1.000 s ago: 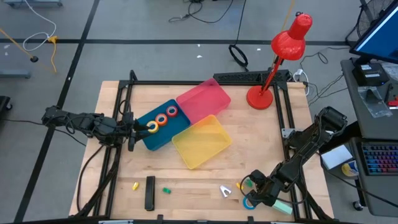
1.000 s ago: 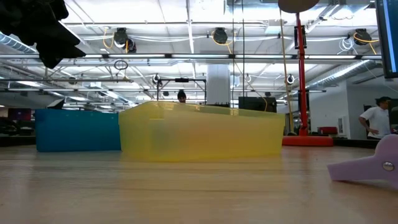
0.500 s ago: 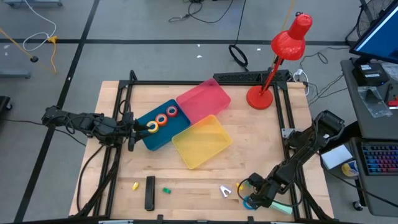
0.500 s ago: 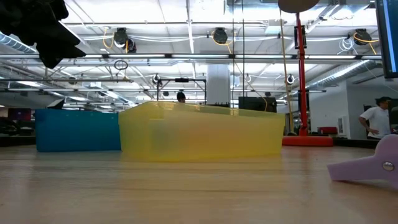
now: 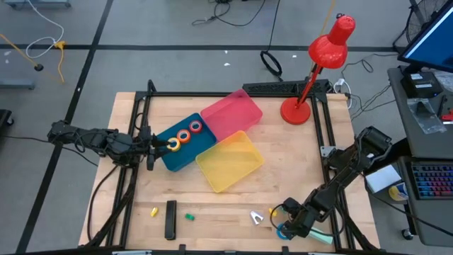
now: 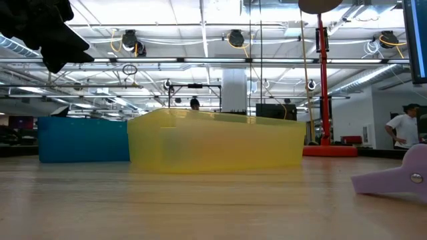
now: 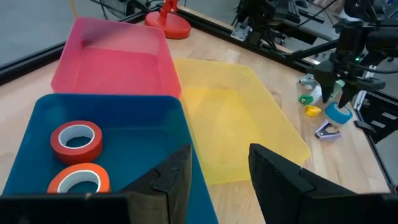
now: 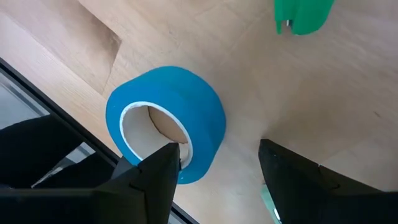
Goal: Pick and place Stapler, Stapler remover, tape
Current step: Put the blue tape into the blue bin
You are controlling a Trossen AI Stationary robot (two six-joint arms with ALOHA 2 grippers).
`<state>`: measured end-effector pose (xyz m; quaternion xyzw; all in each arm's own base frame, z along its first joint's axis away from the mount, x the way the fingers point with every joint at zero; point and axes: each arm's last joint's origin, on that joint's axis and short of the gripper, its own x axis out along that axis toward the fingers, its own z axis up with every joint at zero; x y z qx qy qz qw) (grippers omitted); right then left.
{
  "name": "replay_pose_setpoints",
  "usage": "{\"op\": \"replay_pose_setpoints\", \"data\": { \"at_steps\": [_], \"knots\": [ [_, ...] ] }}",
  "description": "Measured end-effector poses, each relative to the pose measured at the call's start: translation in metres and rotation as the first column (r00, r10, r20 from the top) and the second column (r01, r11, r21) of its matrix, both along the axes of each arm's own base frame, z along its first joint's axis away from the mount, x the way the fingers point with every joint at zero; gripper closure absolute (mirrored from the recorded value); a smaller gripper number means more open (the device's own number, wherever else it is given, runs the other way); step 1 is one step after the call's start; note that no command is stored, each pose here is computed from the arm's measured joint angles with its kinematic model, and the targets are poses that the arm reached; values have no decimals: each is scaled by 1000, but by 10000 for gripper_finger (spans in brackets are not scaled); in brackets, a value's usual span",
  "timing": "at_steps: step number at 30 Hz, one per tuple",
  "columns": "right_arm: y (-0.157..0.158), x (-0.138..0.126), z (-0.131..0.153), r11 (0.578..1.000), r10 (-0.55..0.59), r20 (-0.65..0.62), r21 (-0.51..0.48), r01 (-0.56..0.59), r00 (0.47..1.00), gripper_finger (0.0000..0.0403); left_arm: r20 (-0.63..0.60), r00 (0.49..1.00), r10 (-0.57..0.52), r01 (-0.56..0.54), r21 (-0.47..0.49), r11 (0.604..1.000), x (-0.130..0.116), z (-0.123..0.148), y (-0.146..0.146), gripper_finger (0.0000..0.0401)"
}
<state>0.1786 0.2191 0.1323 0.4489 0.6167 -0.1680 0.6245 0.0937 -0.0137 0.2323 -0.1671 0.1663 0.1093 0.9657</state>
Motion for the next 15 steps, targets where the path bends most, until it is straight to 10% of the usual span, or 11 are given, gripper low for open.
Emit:
{"op": "replay_pose_setpoints", "data": {
  "at_steps": [15],
  "knots": [
    [-8, -4, -4, 995, -69, -62, -77, 64, 996, 267, 5, 1000, 11, -11, -29, 1000, 0, 0, 0, 242]
  ]
}}
